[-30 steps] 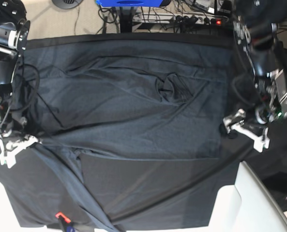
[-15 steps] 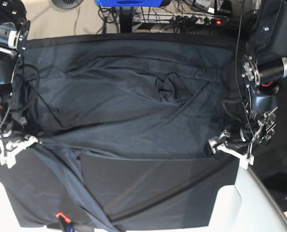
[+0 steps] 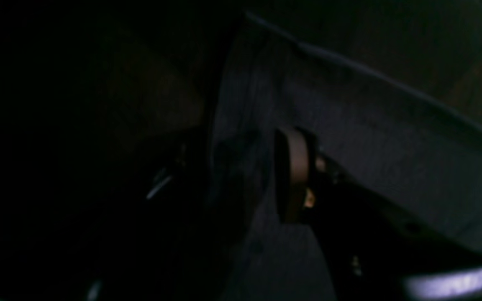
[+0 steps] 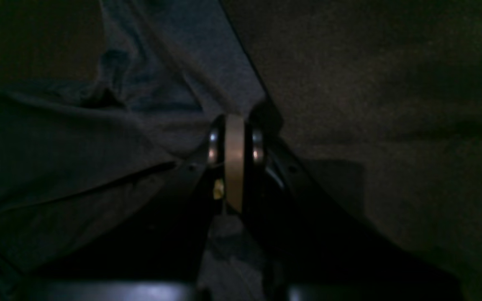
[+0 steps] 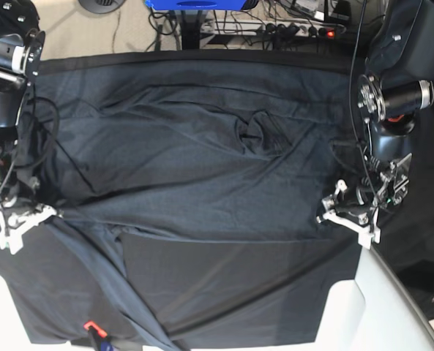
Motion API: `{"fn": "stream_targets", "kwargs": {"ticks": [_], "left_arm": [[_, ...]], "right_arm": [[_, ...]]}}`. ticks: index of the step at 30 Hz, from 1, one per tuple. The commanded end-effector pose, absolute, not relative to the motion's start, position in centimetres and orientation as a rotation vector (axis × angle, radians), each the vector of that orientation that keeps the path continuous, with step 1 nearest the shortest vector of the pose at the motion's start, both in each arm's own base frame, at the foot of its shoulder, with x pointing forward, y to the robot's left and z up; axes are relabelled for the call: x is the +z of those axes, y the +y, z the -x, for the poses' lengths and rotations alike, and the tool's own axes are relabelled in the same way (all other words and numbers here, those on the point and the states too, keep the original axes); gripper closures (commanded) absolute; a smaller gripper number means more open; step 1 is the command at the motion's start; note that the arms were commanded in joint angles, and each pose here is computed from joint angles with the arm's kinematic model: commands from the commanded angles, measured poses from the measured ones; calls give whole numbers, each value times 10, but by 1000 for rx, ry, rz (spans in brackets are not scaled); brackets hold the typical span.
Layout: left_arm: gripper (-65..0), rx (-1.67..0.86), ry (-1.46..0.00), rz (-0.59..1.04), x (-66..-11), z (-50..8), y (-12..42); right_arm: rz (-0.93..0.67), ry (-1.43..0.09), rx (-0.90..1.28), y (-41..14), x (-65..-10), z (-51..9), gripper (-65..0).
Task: Fold the T-shirt properly
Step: 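Hold the side edges with both grippers and adjust the grip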
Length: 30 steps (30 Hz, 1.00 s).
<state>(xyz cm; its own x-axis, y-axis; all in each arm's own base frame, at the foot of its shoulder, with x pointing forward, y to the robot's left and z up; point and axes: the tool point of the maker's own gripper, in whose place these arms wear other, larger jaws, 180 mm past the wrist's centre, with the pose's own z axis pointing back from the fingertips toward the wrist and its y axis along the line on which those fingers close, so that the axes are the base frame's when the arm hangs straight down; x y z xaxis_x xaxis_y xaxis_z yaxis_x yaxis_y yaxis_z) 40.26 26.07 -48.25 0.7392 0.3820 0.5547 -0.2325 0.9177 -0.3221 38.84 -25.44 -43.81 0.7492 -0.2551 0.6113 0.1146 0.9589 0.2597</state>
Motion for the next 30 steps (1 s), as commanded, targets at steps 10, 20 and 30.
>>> {"fn": "stream_targets", "kwargs": {"ticks": [10,20,30], "left_arm": [[0,279,-556,173,-482,-379,283],[0,125,-577,100,-437,-372,284],[0,121,-527,89,-453,-343,285]], "right_arm": [[-200,-764,-199,-264,-417,-405,-2],[-201,-764,-200,-264,-418,-405,-2],[-201,-764,-200,-264,-418,-405,-2]]}}
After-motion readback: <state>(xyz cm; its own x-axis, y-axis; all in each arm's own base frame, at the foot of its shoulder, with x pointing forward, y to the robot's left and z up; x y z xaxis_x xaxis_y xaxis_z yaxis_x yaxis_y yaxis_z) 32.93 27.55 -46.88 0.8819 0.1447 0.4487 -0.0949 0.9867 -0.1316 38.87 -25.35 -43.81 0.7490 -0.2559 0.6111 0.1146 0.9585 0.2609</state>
